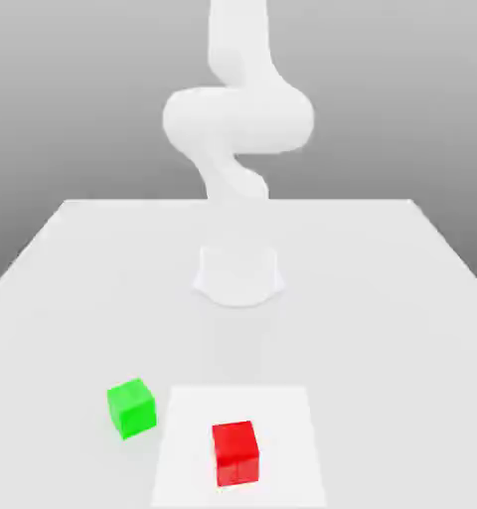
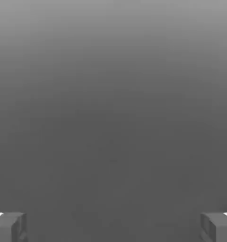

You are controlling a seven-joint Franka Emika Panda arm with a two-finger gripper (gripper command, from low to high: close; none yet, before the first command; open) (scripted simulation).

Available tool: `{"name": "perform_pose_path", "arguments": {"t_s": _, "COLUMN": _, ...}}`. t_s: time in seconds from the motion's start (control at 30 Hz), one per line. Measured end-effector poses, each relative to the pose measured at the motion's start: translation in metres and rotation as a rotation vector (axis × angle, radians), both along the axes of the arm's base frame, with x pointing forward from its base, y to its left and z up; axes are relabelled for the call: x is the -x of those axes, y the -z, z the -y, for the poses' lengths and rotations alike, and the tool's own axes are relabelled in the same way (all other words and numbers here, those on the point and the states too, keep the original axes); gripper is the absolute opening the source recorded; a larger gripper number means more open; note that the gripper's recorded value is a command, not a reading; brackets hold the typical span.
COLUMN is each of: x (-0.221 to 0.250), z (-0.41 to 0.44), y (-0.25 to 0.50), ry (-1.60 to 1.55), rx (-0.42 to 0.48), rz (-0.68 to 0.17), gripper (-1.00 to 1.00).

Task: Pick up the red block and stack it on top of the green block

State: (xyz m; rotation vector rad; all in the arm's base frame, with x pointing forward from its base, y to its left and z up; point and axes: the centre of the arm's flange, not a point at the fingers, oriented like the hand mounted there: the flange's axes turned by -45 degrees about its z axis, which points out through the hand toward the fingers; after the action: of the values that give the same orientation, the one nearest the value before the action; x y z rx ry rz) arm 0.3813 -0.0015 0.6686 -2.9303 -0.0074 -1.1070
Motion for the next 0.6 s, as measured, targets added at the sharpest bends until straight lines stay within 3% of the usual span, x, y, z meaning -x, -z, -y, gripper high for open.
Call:
{"name": "perform_pose_path", "arguments": {"t_s": 0.3, "x": -0.084, "z": 0.001, "y": 0.175, "ry": -0.065, "rx": 0.018, "rz": -0.281, "gripper": 0.0}}
{"name": "perform_pose_path", "arguments": {"t_s": 0.6, "x": -0.093, "z": 0.0, "y": 0.357, "ry": -0.124, "rx": 0.048, "rz": -0.557, "gripper": 0.0}}
